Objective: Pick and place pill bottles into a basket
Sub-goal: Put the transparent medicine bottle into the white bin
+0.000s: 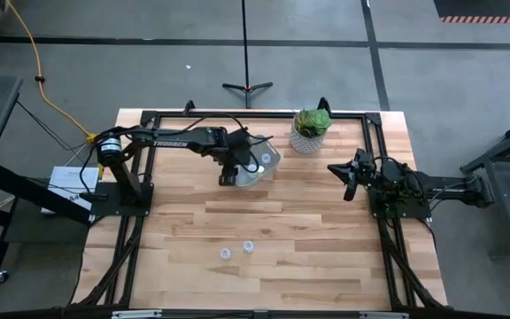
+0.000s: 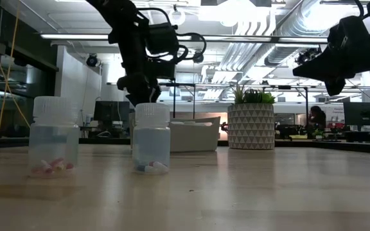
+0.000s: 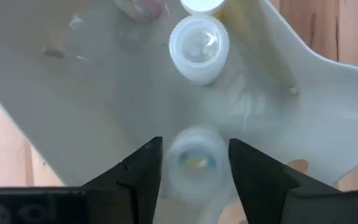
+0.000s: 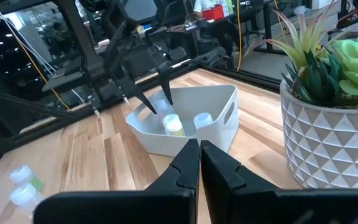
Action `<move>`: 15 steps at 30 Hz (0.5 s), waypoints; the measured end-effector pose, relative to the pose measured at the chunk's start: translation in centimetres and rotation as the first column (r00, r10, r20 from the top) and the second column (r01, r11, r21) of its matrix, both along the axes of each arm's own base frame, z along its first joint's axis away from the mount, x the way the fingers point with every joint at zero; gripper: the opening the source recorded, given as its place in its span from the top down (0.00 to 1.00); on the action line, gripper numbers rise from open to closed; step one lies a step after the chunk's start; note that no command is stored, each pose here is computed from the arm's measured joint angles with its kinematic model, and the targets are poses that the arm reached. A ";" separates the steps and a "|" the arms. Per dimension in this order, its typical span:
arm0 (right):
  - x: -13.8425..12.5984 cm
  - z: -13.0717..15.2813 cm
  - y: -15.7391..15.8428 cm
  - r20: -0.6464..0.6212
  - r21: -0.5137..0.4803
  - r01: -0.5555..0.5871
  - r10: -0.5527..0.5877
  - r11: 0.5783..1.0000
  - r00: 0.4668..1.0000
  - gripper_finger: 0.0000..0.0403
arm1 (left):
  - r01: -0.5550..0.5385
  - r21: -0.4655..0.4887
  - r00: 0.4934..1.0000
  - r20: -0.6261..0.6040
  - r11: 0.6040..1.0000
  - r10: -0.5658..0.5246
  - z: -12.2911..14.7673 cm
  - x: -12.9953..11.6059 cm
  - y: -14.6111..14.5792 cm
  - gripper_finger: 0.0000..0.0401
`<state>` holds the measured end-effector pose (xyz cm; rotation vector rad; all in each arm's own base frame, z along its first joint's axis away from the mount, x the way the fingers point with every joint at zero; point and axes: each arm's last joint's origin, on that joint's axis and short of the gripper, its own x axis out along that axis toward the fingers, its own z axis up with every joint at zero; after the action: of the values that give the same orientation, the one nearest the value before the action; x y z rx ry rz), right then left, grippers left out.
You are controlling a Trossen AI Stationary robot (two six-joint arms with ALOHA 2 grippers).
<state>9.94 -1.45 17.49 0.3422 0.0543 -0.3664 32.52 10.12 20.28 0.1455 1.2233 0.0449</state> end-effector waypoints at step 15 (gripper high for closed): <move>0.0 -0.1 0.0 -0.008 0.001 0.000 0.000 1.000 1.000 0.98 | -0.091 0.052 0.996 -0.010 0.995 0.091 5.0 0.8 0.5 0.19</move>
<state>9.93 -1.45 17.40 0.3422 0.0626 -0.3679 33.33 10.61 25.32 0.1346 1.2415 0.1549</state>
